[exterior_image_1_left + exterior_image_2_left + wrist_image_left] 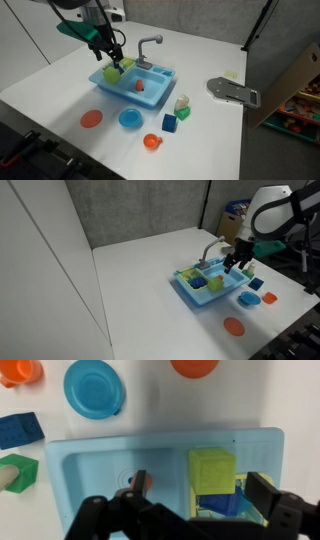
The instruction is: Put the light green object on the sink
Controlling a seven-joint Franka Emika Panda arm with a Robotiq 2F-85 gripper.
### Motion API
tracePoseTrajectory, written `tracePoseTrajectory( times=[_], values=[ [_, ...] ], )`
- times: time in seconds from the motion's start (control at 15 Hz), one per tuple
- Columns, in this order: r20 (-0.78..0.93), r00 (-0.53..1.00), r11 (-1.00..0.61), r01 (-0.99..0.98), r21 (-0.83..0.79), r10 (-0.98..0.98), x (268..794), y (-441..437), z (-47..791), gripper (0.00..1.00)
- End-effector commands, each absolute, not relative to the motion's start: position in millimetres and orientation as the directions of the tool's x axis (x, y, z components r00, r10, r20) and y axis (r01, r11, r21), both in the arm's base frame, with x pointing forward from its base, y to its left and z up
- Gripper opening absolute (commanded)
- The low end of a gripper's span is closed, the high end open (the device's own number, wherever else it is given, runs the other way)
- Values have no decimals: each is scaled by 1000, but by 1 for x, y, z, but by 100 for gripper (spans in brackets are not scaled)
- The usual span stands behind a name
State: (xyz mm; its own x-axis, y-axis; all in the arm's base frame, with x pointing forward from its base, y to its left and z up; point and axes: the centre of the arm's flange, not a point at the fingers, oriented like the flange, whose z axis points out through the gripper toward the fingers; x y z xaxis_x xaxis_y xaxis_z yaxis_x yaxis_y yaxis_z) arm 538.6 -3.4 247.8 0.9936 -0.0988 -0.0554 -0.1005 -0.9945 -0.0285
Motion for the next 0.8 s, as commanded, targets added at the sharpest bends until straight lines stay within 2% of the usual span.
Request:
tracePoseTrajectory(
  times=[0.0, 0.47, 0.73],
  values=[
    [-72, 989, -990, -125, 64, -129, 528, -19, 293, 100],
    [-100, 983, -980, -139, 143, -154, 500, -41, 368, 100],
    [-97, 985, -983, -134, 121, -146, 484, -43, 417, 100]
  ],
)
